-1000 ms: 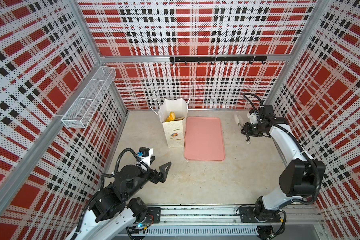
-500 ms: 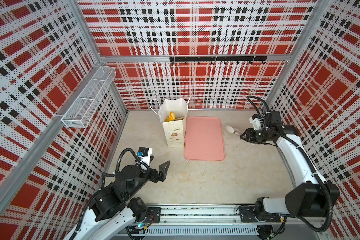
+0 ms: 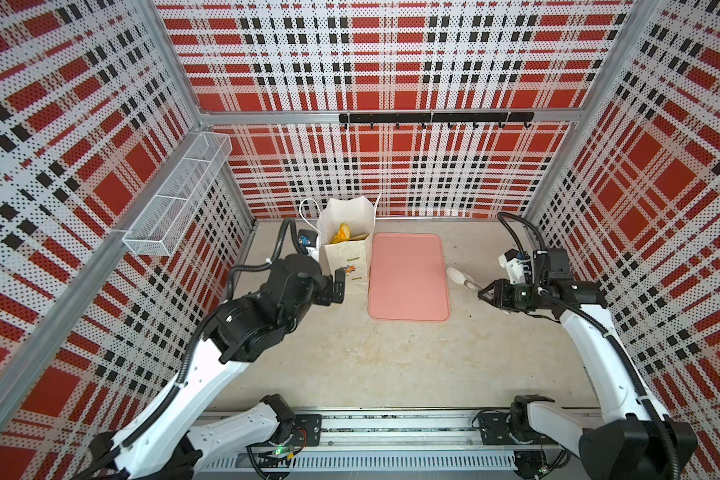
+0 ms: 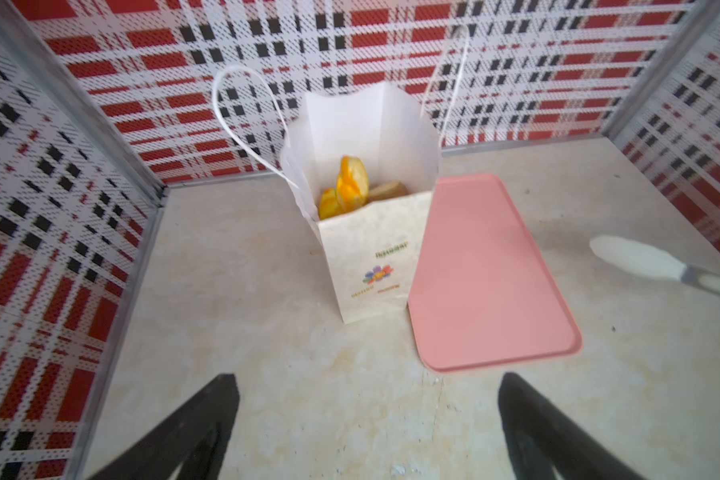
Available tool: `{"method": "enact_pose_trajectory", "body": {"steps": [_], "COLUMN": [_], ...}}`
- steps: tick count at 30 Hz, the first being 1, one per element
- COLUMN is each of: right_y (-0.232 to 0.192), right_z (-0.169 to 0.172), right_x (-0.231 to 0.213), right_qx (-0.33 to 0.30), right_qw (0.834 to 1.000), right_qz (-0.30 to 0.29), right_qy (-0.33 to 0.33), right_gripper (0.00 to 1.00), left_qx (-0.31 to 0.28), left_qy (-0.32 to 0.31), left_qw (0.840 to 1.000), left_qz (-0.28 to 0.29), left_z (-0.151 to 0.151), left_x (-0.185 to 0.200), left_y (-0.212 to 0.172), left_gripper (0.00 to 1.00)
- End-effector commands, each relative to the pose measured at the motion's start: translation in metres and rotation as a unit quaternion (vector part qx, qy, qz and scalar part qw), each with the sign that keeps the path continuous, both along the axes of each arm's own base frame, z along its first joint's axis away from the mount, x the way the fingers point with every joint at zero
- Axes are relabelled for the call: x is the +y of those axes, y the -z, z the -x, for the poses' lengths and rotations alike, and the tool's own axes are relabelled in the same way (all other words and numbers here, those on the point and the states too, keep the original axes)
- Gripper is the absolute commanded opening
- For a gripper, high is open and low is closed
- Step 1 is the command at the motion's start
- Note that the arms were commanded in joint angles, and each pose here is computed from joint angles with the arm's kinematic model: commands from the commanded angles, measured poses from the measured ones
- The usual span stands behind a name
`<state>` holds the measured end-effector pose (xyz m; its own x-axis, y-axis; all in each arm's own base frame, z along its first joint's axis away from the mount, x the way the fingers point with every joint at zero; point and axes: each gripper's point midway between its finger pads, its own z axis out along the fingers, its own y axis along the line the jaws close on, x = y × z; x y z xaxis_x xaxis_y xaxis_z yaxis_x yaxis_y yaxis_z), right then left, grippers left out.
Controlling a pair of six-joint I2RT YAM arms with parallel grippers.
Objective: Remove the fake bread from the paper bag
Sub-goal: 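Grasp the rim of the white paper bag with the left gripper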
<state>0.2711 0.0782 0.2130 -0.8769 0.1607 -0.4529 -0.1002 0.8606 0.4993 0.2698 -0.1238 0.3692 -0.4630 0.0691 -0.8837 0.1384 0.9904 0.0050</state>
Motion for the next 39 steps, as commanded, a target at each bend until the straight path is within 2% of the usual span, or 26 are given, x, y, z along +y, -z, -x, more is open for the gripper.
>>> {"method": "enact_pose_trajectory", "body": {"steps": [1,6,11,18,24,31,39], "right_y": [-0.017,-0.014,-0.009,-0.010,-0.002,0.001,0.001], "right_z": [0.001,0.006,0.006,0.008,0.015,0.022,0.024], "right_x": [0.009,0.009,0.009,0.011,0.012,0.013,0.013], "right_qx": [-0.041,-0.036,-0.031,-0.033,-0.025,-0.021,-0.019], "right_qw": [0.999,0.999,0.999,0.999,0.999,0.999,0.999], "right_qz": [-0.017,-0.016,-0.016,-0.023,-0.029,-0.033,-0.032], "right_qy": [-0.020,-0.023,-0.023,-0.026,-0.025,-0.022,-0.022], "right_gripper": [0.35,0.35,0.34,0.33,0.33,0.33,0.32], "left_qx": [0.032,0.064,0.106,0.151,0.179,0.189,0.187], "left_qy": [-0.061,-0.110,-0.123,-0.132,-0.106,-0.116,-0.149], "left_qw": [0.997,0.992,0.986,0.978,0.974,0.972,0.966], "left_qz": [-0.044,-0.022,0.027,0.062,0.086,0.079,0.096], "left_z": [-0.026,-0.066,-0.093,-0.125,-0.150,-0.172,-0.186], "left_x": [0.020,0.032,0.032,0.028,0.011,0.012,0.047], "left_y": [0.001,0.002,0.021,0.053,0.079,0.094,0.100], "left_gripper": [0.99,0.99,0.99,0.99,0.83,0.71,0.61]}}
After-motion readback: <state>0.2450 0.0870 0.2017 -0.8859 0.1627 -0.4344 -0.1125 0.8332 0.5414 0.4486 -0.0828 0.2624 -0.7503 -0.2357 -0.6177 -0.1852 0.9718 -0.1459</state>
